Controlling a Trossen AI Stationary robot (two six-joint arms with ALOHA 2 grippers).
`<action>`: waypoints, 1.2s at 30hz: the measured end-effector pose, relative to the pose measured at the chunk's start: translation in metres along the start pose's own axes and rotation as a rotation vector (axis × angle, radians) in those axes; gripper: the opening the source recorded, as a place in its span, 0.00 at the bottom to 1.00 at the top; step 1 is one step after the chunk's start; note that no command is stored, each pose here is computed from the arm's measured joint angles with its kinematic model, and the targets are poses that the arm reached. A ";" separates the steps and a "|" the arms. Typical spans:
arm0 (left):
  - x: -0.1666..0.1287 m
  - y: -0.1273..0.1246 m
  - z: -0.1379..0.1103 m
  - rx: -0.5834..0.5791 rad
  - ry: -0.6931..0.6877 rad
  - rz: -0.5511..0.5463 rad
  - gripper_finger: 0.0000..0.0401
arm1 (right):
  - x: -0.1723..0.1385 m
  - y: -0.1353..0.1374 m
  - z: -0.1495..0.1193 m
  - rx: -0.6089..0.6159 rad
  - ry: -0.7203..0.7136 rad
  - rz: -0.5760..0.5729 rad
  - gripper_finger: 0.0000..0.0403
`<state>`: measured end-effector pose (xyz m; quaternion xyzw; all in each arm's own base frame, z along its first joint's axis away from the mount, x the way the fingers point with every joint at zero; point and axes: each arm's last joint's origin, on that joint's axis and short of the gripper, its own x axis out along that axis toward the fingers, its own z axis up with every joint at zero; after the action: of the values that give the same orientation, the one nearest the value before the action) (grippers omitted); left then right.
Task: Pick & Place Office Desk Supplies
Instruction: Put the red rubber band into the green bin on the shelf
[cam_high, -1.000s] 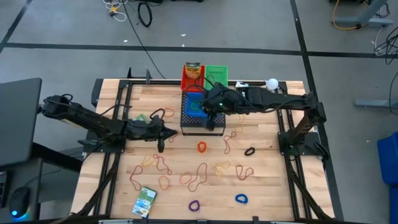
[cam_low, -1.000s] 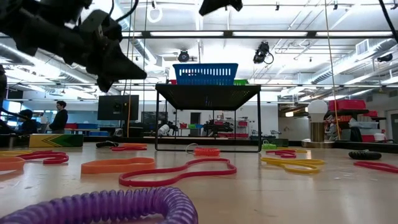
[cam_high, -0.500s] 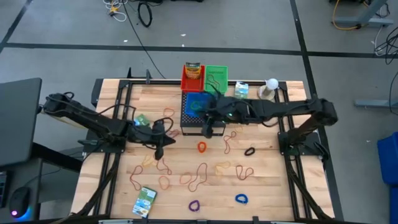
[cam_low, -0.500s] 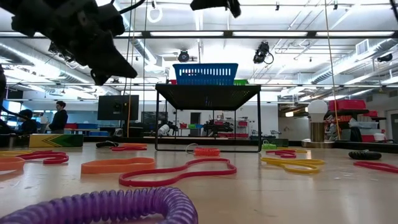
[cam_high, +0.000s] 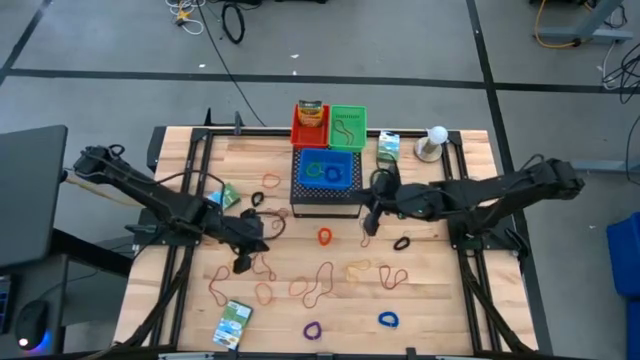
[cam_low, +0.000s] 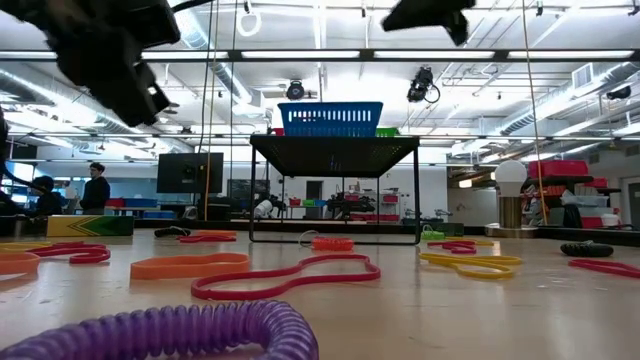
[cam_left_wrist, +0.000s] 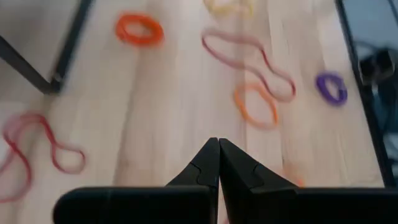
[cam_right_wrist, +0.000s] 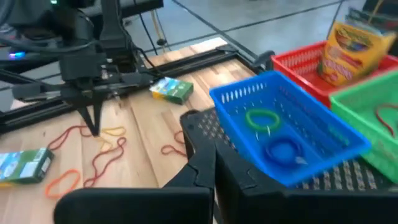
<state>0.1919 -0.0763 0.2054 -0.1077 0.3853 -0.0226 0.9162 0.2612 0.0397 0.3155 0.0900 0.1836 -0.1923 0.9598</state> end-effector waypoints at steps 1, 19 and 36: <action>0.002 -0.002 -0.004 0.010 0.031 -0.002 0.02 | -0.002 -0.002 -0.004 0.000 0.001 -0.010 0.01; 0.049 -0.024 -0.042 0.091 0.258 0.084 0.30 | -0.004 -0.008 -0.021 -0.004 0.012 -0.048 0.01; 0.071 -0.026 -0.045 0.046 0.282 0.028 0.50 | -0.004 -0.008 -0.023 -0.012 0.030 -0.040 0.01</action>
<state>0.2104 -0.1185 0.1306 -0.0772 0.5109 -0.0335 0.8555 0.2467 0.0394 0.2953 0.0833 0.2006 -0.2090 0.9535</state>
